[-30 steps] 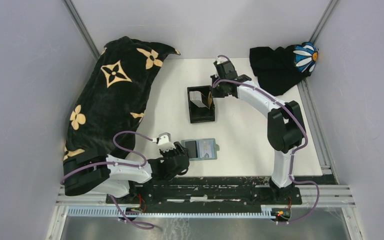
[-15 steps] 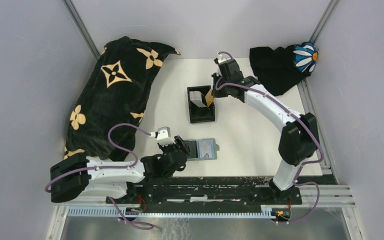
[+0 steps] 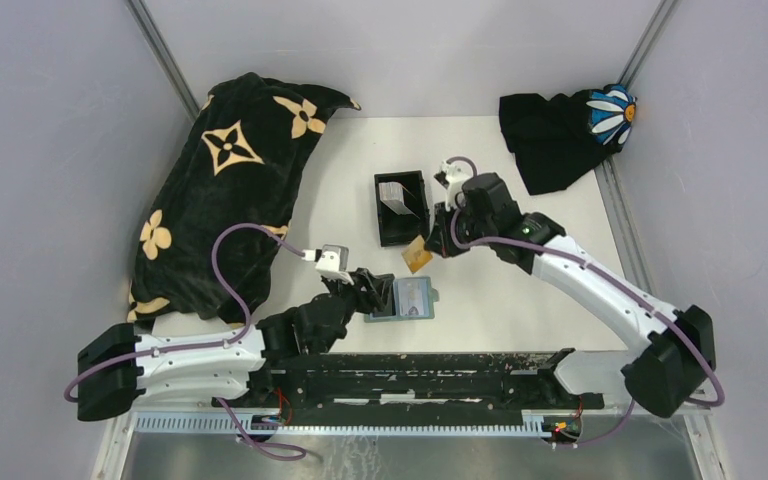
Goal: Put the credit cards into the card holder
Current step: Pick up the credit card from the storage box.
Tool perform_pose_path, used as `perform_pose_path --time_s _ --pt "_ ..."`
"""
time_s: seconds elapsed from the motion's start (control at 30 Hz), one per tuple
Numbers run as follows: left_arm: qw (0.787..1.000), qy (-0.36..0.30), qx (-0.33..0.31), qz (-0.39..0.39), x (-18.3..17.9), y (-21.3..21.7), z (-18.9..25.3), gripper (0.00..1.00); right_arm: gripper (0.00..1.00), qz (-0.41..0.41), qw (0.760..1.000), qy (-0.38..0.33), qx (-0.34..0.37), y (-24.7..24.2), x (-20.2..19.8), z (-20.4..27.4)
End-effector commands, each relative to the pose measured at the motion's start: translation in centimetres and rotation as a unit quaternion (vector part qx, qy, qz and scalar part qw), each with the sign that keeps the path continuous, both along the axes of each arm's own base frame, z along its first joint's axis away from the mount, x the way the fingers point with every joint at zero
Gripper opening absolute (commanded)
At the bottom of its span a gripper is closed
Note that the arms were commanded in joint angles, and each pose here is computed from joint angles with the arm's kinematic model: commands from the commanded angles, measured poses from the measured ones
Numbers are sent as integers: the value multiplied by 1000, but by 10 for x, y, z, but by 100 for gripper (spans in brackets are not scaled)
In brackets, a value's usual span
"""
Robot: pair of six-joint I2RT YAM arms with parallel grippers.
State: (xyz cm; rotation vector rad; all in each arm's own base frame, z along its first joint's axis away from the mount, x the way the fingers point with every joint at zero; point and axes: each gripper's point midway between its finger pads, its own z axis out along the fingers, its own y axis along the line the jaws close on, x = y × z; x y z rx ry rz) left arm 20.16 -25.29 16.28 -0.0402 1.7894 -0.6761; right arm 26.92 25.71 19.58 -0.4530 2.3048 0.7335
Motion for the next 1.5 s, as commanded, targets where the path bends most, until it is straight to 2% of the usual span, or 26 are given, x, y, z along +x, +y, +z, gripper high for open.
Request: perform_pose_path --time_s 0.0,0.33,0.7,1.03,1.1,1.23,1.37,1.47 --pt "994 -60 14 -87 -12 -19 23 67 1 69 996 18 62 14 -47 6" --pt "974 -97 -24 -204 -47 -30 37 75 1 133 979 54 143 20 -106 8" --pt "958 -100 -27 -268 -68 -34 38 77 1 185 962 83 185 30 -125 15" --pt "954 -82 -17 -287 -65 -36 30 75 1 222 947 101 209 37 -135 22" --pt "952 -78 -24 -296 -63 -36 30 72 1 225 946 103 209 38 -135 21" --pt "947 -71 -48 -310 -61 -34 32 55 1 226 947 108 203 40 -132 16" --pt "941 -68 -61 -325 -62 -33 33 33 1 226 946 110 204 44 -129 13" --pt "938 -64 -63 -336 -63 -35 32 23 1 225 945 110 209 48 -125 14"
